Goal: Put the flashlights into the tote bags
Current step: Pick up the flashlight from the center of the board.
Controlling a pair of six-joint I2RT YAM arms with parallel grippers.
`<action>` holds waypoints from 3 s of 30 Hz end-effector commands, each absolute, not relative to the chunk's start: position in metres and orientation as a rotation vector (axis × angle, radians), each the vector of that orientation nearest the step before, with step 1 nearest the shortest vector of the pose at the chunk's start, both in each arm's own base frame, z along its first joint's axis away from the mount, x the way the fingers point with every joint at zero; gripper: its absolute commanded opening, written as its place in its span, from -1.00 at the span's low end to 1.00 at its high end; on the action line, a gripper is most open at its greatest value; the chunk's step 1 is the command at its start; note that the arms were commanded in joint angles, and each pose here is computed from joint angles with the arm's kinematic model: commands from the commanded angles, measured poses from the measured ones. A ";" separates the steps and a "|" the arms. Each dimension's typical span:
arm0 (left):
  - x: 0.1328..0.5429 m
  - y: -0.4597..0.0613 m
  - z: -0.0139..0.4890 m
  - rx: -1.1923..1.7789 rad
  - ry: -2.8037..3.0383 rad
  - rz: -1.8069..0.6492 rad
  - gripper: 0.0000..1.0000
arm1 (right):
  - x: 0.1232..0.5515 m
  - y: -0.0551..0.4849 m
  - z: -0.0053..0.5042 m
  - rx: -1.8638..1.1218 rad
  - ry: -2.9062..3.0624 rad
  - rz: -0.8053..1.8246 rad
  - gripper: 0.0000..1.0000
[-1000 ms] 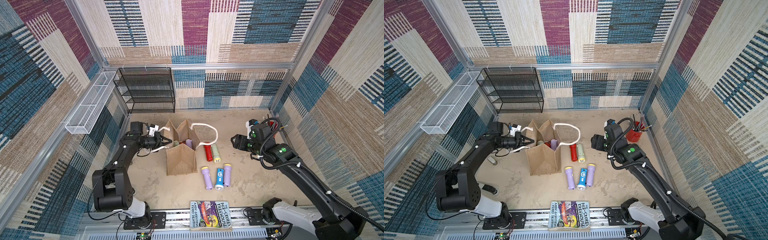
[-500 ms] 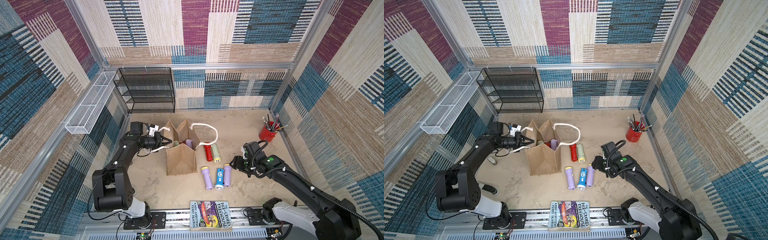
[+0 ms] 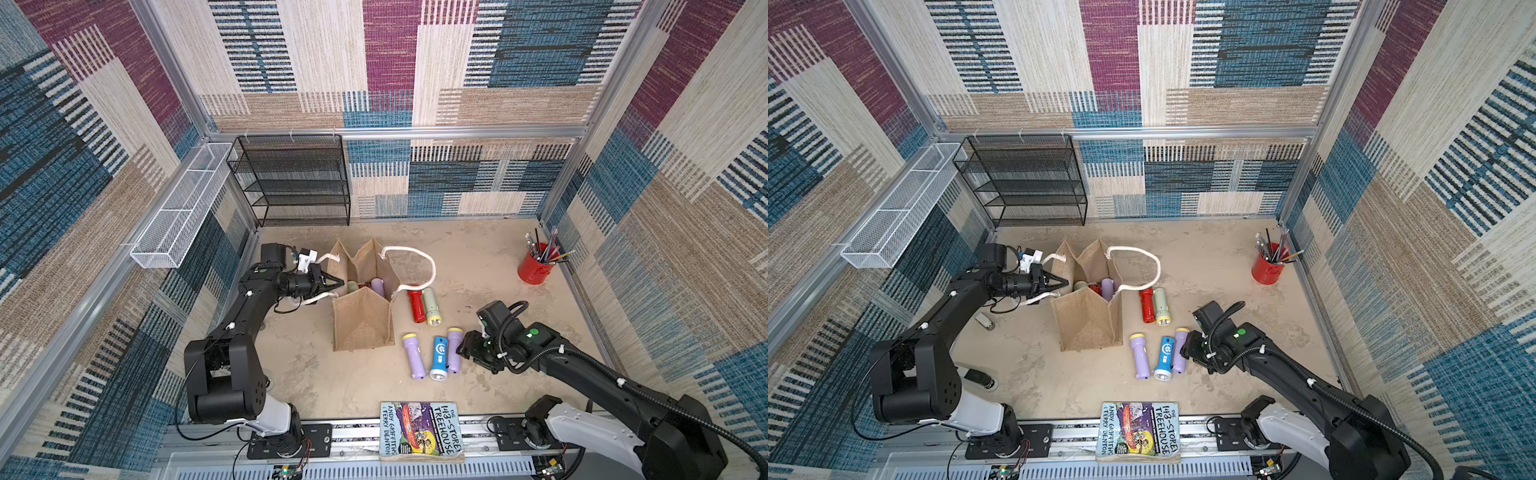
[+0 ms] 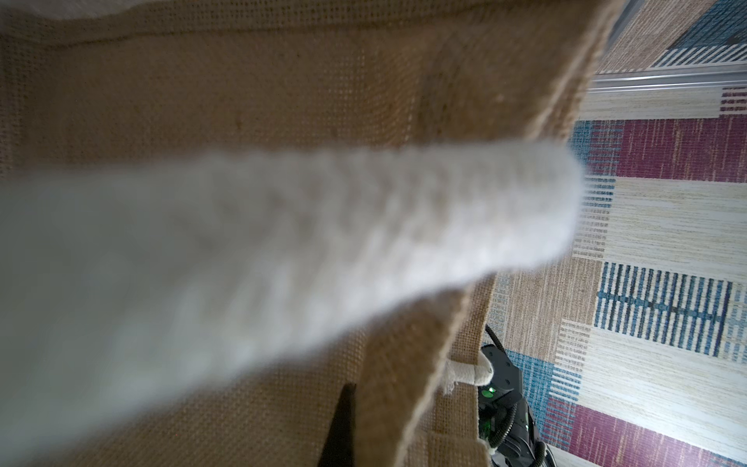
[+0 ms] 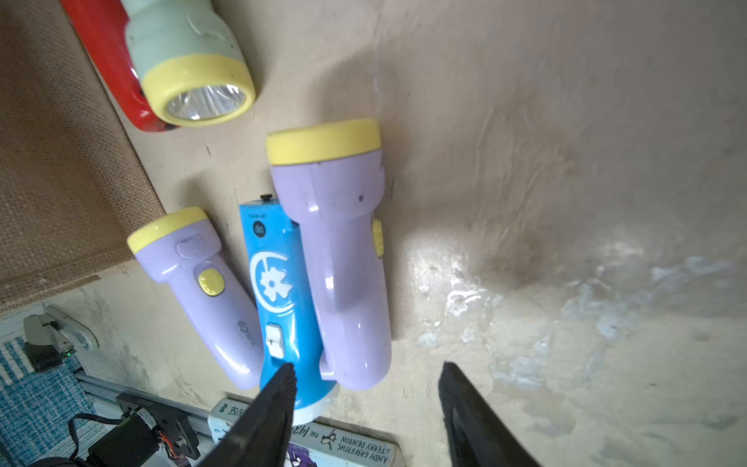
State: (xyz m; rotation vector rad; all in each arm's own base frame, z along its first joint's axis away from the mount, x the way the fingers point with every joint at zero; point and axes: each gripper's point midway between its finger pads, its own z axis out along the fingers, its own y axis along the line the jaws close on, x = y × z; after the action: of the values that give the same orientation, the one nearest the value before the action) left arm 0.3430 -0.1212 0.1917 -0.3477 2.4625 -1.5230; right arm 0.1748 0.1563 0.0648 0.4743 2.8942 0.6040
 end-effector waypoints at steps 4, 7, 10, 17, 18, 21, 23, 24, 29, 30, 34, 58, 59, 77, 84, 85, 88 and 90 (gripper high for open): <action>0.343 -0.120 0.192 -0.337 2.471 -1.506 -0.90 | 0.177 0.159 0.058 0.492 2.904 0.576 0.23; 0.343 -0.120 0.191 -0.338 2.472 -1.505 -0.90 | 0.178 0.158 0.055 0.492 2.908 0.560 0.23; 0.343 -0.120 0.191 -0.340 2.473 -1.503 -0.90 | 0.177 0.162 0.051 0.469 2.921 0.555 0.21; 0.343 -0.120 0.190 -0.341 2.475 -1.506 -0.90 | 0.179 0.160 0.050 0.402 2.947 0.464 0.17; 0.343 -0.120 0.190 -0.342 2.475 -1.506 -0.90 | 0.178 0.161 0.050 0.396 2.950 0.464 0.17; 0.343 -0.120 0.189 -0.345 2.477 -1.503 -0.89 | 0.174 0.165 0.044 0.383 2.967 0.465 0.15; 0.343 -0.120 0.190 -0.343 2.476 -1.504 -0.90 | 0.171 0.169 0.041 0.362 2.984 0.463 0.15; 0.343 -0.120 0.189 -0.346 2.478 -1.504 -0.90 | 0.170 0.170 0.040 0.352 2.991 0.454 0.15; 0.343 -0.120 0.189 -0.345 2.478 -1.506 -0.90 | 0.168 0.170 0.038 0.306 3.007 0.379 0.13; 0.343 -0.120 0.189 -0.345 2.478 -1.507 -0.90 | 0.167 0.169 0.037 0.297 3.012 0.365 0.13; 0.343 -0.120 0.190 -0.344 2.478 -1.507 -0.90 | 0.165 0.161 0.031 0.265 3.027 0.287 0.12; 0.343 -0.120 0.187 -0.349 2.485 -1.500 -0.90 | 0.157 0.146 -0.003 0.087 3.102 0.111 -0.21; 0.343 -0.120 0.188 -0.349 2.485 -1.500 -0.90 | 0.157 0.145 -0.003 0.087 3.103 0.111 -0.23; 0.344 -0.120 0.189 -0.344 2.482 -1.498 -0.90 | 0.251 0.174 0.140 -0.018 2.746 0.086 -0.29; 0.344 -0.120 0.191 -0.340 2.478 -1.506 -0.90 | 0.297 0.203 0.230 -0.077 2.532 0.185 -0.29; 0.343 -0.120 0.190 -0.341 2.478 -1.506 -0.90 | 0.304 0.210 0.243 -0.094 2.500 0.214 -0.29; 0.343 -0.120 0.191 -0.339 2.477 -1.506 -0.90 | 0.325 0.246 0.293 -0.164 2.391 0.381 -0.31; 0.343 -0.120 0.192 -0.336 2.475 -1.504 -0.90 | 0.333 0.281 0.325 -0.251 2.310 0.565 -0.31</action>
State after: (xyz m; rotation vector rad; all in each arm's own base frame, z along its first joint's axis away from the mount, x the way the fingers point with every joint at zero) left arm 0.3426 -0.1209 0.1898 -0.3649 2.4798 -1.5248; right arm 0.3242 0.2423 0.2878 -0.1174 2.4221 0.3690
